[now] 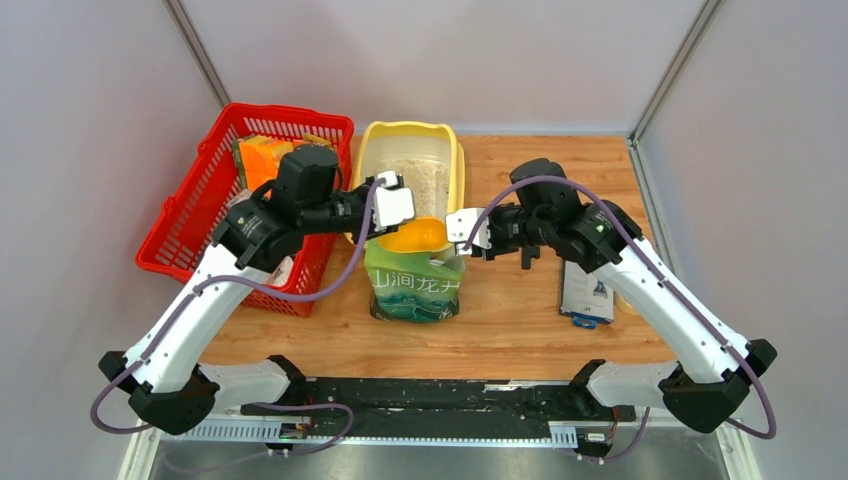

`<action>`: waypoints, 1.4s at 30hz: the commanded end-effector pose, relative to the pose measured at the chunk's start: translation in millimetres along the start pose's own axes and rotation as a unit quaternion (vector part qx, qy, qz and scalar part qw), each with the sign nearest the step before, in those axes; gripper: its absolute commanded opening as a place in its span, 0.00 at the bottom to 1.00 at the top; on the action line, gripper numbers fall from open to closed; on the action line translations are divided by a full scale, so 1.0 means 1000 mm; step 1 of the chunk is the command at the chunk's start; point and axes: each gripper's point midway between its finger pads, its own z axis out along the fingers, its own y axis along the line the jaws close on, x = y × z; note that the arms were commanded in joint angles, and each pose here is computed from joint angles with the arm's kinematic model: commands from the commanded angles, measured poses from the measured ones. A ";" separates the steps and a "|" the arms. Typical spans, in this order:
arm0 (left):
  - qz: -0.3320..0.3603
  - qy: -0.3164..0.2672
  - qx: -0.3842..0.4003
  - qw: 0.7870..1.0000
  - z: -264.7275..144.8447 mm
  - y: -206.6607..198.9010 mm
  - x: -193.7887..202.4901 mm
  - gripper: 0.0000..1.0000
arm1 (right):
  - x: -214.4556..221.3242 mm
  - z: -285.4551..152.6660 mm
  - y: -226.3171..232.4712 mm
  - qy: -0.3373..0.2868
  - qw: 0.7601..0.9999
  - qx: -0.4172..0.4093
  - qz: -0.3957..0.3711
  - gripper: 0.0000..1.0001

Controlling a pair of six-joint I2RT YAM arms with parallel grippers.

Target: Fill the litter box with clean litter

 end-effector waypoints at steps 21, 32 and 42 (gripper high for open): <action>-0.013 0.046 -0.074 0.996 0.028 0.010 0.027 0.00 | -0.043 -0.039 -0.087 -0.131 0.940 0.199 0.244 0.83; -0.246 -0.044 -0.089 0.964 0.022 0.012 0.023 0.00 | -0.030 -0.051 -0.085 -0.218 0.791 0.061 0.569 0.89; -0.285 -0.082 -0.068 0.953 0.030 0.013 0.010 0.00 | -0.039 -0.050 -0.079 -0.258 0.726 -0.031 0.637 0.87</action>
